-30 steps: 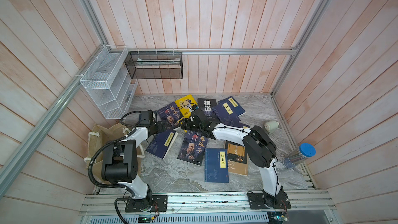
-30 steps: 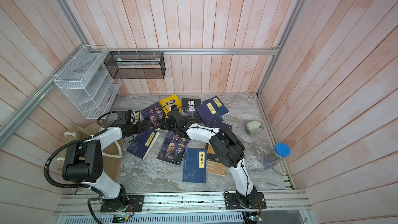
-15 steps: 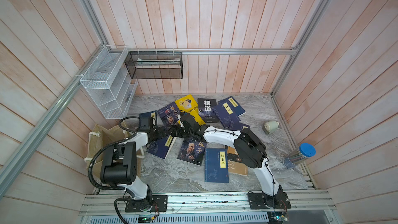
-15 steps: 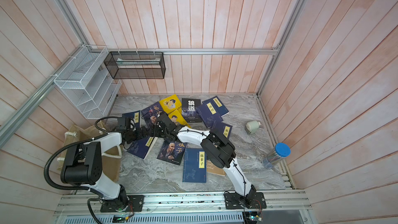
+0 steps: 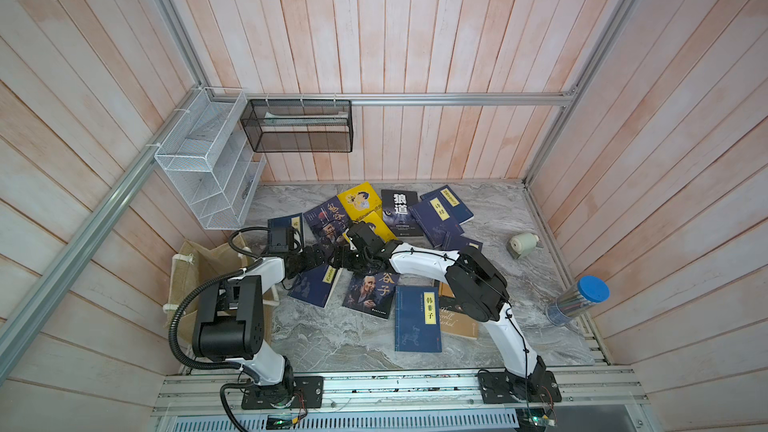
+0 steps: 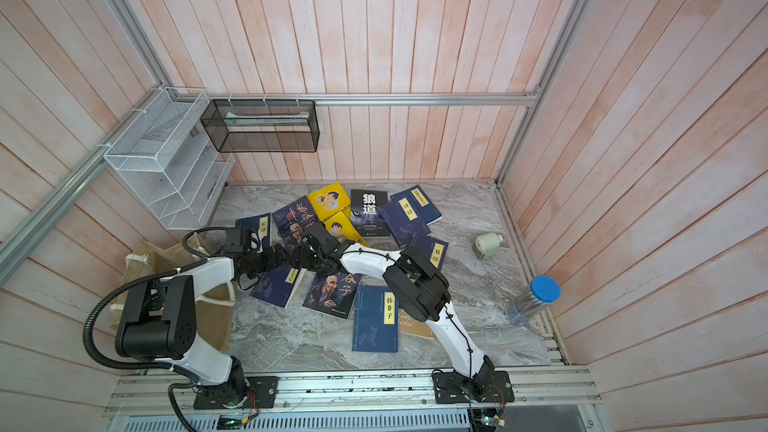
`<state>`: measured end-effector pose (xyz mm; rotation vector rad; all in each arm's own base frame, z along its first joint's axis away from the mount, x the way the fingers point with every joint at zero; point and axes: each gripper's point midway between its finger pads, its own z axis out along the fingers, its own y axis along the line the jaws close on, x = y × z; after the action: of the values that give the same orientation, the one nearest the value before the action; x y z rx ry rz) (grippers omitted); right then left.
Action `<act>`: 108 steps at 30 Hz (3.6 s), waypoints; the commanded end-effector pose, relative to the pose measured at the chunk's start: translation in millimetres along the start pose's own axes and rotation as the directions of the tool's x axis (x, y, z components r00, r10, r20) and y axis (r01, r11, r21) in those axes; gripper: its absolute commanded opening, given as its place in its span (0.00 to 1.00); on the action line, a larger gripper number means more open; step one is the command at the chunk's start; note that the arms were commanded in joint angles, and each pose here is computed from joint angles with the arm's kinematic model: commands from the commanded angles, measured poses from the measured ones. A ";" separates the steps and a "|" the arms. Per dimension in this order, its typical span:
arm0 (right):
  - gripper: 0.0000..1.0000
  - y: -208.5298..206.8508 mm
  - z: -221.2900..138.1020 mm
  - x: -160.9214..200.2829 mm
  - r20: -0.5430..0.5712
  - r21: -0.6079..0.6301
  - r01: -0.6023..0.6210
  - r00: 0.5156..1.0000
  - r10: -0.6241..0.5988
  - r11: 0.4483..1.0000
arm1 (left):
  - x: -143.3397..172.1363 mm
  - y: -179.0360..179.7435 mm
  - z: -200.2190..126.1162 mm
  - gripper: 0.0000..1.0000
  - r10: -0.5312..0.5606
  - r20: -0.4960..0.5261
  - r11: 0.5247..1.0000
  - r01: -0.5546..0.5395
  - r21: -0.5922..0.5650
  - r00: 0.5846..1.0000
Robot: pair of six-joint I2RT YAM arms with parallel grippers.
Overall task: Put the books into the canvas bag
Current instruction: Pick up the book from the center of the board, then move the canvas bag to the center of the board.
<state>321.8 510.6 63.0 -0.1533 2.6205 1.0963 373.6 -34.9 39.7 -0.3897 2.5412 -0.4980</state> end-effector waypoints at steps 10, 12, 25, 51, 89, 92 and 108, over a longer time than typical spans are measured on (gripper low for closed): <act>0.55 -35.3 15.1 11.0 -0.084 -0.008 -0.119 0.990 0.118 0.993 | 53.9 -50.8 -5.3 0.72 0.005 -0.268 0.935 0.090 0.342 0.963; 0.54 -38.6 11.9 9.0 -0.068 -0.007 -0.126 0.990 0.125 0.992 | 54.8 -56.4 -10.4 0.69 0.012 -0.268 0.924 0.092 0.372 0.963; 0.53 -42.6 0.0 4.5 -0.017 0.001 -0.112 0.994 0.112 0.994 | 55.5 -83.9 -50.5 0.45 0.086 -0.208 0.863 0.031 0.504 0.974; 0.54 -19.4 -88.3 -39.4 0.190 0.093 0.107 0.974 -0.123 0.990 | 32.8 -91.5 -85.5 0.00 0.124 -0.052 0.894 -0.089 0.440 0.991; 0.60 196.5 -111.2 27.3 0.156 -0.164 0.434 0.898 -0.412 0.886 | -28.7 16.4 -384.5 0.00 0.271 0.526 0.794 0.122 -0.596 0.806; 0.60 221.3 -103.5 43.9 0.147 -0.211 0.443 0.896 -0.419 0.872 | -9.4 16.8 -362.8 0.00 0.216 0.504 0.837 0.107 -0.536 0.836; 0.59 215.8 -59.0 62.0 0.137 -0.153 0.359 0.930 -0.340 0.920 | 11.8 -39.3 -324.2 0.00 0.160 0.470 0.978 -0.074 -0.195 0.868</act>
<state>193.4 623.6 257.5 -0.6167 2.2195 1.2689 197.6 27.0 311.0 -0.4013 2.0982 -0.0202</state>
